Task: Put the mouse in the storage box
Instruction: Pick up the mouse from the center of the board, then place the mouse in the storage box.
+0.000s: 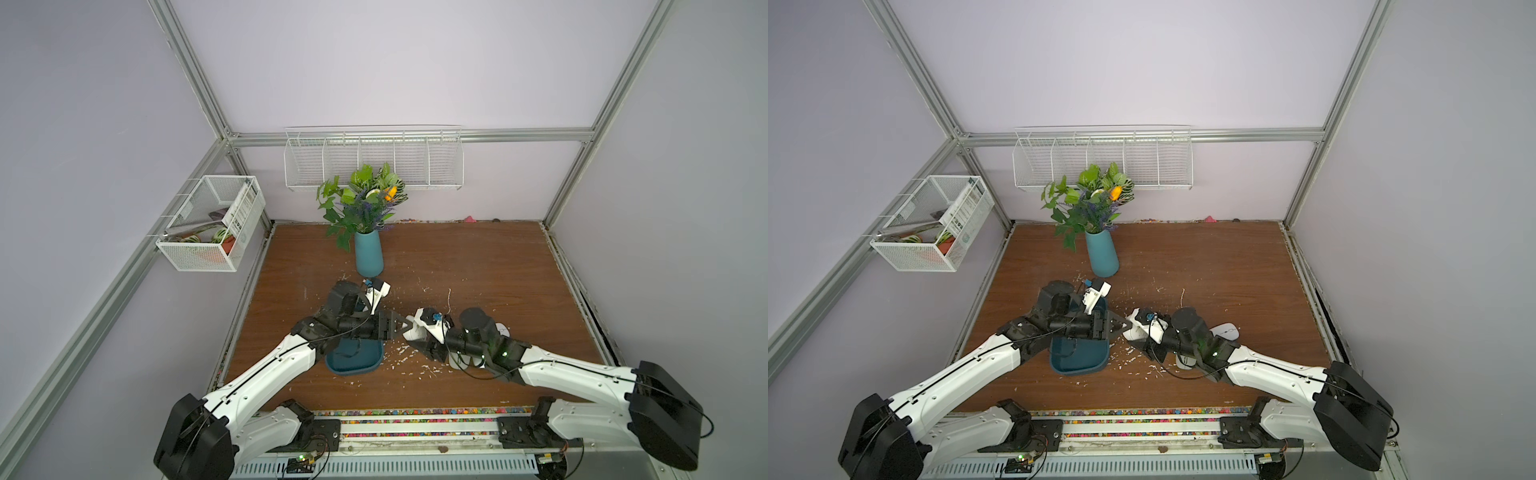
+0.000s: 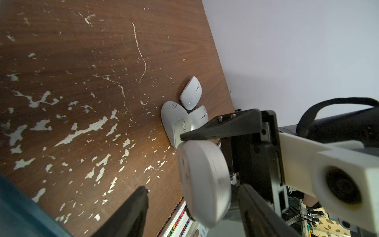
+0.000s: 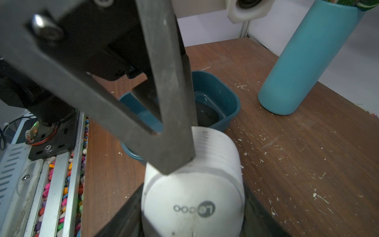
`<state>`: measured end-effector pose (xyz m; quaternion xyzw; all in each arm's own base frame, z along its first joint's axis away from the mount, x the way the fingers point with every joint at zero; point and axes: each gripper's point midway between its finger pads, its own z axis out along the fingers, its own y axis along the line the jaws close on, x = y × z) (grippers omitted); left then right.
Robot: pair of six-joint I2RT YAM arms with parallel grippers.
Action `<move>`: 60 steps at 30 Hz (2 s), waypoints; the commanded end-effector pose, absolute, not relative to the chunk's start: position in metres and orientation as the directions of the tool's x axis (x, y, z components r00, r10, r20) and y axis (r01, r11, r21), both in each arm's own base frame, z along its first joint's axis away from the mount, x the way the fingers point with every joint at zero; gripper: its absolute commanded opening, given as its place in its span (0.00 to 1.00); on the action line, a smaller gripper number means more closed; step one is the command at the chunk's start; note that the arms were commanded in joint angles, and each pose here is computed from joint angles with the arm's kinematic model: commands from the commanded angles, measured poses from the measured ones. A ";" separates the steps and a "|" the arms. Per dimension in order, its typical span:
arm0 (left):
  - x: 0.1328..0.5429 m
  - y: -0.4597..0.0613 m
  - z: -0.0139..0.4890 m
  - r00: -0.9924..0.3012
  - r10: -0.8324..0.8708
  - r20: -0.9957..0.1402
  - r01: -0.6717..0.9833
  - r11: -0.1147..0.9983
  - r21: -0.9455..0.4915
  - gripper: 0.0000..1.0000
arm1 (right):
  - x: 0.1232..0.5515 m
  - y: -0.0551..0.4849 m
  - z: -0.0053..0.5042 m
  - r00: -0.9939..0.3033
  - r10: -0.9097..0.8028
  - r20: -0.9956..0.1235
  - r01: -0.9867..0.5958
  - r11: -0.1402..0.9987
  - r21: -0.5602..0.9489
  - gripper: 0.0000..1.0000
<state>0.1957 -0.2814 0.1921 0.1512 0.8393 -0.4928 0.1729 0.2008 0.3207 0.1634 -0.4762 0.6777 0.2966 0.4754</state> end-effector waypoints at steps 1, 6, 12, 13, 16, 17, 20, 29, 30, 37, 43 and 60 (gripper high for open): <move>0.205 -0.289 0.204 -0.869 0.083 -0.487 0.462 0.487 -0.742 0.73 | 0.196 0.323 0.171 -0.055 -0.338 -0.939 -0.935 0.346 -0.070 0.46; 0.206 -0.300 0.200 -0.863 0.112 -0.492 0.474 0.517 -0.713 0.69 | 0.196 0.324 0.171 -0.055 -0.336 -0.940 -0.937 0.344 -0.068 0.46; 0.203 -0.310 0.185 -0.865 0.167 -0.473 0.479 0.558 -0.678 0.63 | 0.196 0.323 0.170 -0.055 -0.338 -0.940 -0.937 0.344 -0.069 0.46; 0.203 -0.311 0.183 -0.866 0.170 -0.471 0.477 0.562 -0.676 0.62 | 0.196 0.323 0.171 -0.056 -0.337 -0.940 -0.936 0.344 -0.068 0.46; 0.202 -0.311 0.180 -0.865 0.177 -0.470 0.479 0.571 -0.667 0.59 | 0.196 0.323 0.170 -0.055 -0.339 -0.939 -0.935 0.347 -0.070 0.46; 0.201 -0.311 0.179 -0.865 0.179 -0.468 0.478 0.574 -0.665 0.57 | 0.197 0.323 0.171 -0.055 -0.337 -0.940 -0.935 0.348 -0.070 0.46; 0.200 -0.313 0.177 -0.864 0.189 -0.466 0.482 0.575 -0.661 0.53 | 0.197 0.323 0.170 -0.056 -0.339 -0.939 -0.935 0.348 -0.069 0.46; 0.198 -0.319 0.178 -0.867 0.190 -0.461 0.482 0.559 -0.675 0.22 | 0.197 0.324 0.169 -0.060 -0.343 -0.938 -0.935 0.347 -0.067 0.48; 0.198 -0.319 0.179 -0.867 0.187 -0.462 0.481 0.556 -0.678 0.20 | 0.197 0.324 0.169 -0.059 -0.343 -0.937 -0.935 0.347 -0.068 0.49; 0.204 -0.306 0.174 -0.880 0.152 -0.451 0.438 0.628 -0.643 0.11 | 0.205 0.319 0.171 -0.070 -0.329 -0.942 -0.912 0.403 -0.073 0.99; 0.224 -0.251 0.168 -0.884 -0.019 -0.467 0.277 0.783 -0.557 0.08 | 0.205 0.318 0.171 -0.068 -0.324 -0.944 -0.911 0.406 -0.074 0.99; 0.253 -0.149 0.111 -0.840 -0.362 -0.404 -0.111 0.844 -0.525 0.09 | 0.210 0.313 0.171 -0.080 -0.305 -0.949 -0.889 0.452 -0.071 0.98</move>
